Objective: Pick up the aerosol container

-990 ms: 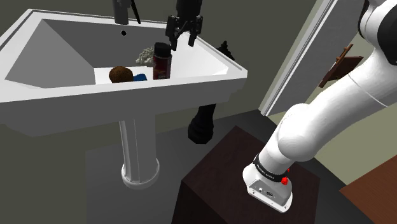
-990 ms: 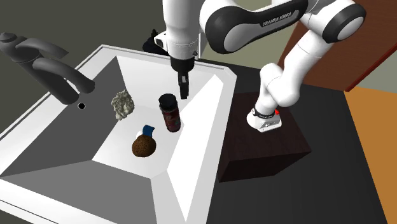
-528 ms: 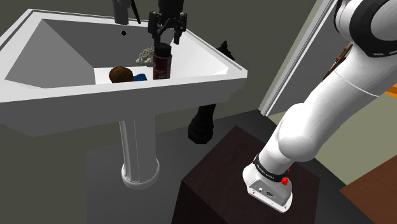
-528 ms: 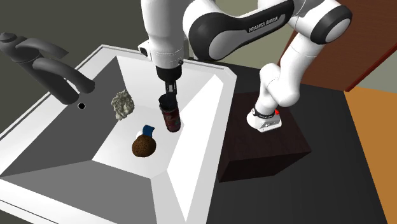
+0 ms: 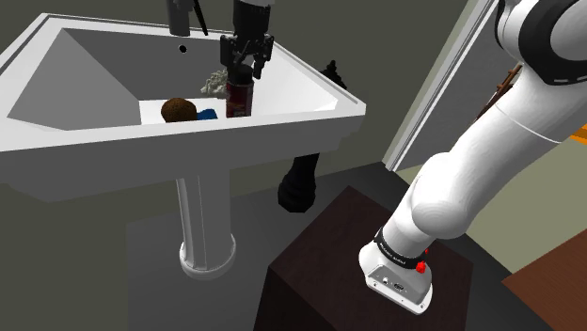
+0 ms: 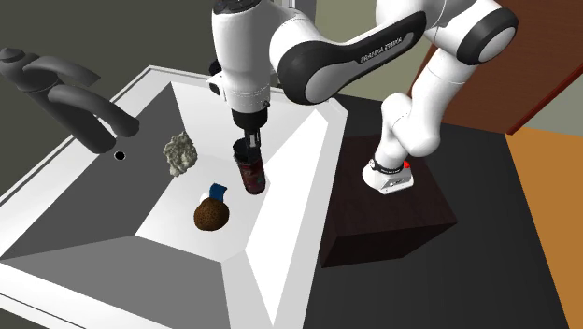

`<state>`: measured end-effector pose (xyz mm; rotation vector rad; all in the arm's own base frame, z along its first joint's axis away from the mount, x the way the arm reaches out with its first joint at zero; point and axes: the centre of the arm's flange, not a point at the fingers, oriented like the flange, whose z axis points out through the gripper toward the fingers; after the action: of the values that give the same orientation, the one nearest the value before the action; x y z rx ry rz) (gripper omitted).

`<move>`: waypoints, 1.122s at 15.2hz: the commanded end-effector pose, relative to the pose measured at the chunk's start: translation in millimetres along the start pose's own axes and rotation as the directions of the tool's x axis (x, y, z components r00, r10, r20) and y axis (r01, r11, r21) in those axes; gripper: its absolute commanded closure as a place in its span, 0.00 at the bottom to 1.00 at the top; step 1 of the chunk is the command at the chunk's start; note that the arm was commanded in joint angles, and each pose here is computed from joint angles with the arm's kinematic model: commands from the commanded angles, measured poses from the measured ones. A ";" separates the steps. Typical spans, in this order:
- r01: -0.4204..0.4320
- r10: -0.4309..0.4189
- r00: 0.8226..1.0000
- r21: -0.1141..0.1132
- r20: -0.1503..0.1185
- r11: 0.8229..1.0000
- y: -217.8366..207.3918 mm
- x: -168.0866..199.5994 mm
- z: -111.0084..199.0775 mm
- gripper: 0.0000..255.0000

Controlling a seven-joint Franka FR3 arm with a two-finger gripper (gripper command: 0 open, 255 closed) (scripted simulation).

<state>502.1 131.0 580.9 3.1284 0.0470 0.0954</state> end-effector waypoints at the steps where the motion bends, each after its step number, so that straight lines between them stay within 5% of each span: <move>1: 0.000 0.000 1.000 0.000 0.001 1.000 -0.1 0.0 0.7 1.00; 8: 0.000 0.000 1.000 0.000 0.001 1.000 0.6 0.2 1.5 1.00; 17: 0.000 0.000 1.000 0.000 0.001 1.000 1.2 3.1 -45.9 1.00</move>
<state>502.8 129.8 621.1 3.1282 0.0472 0.0929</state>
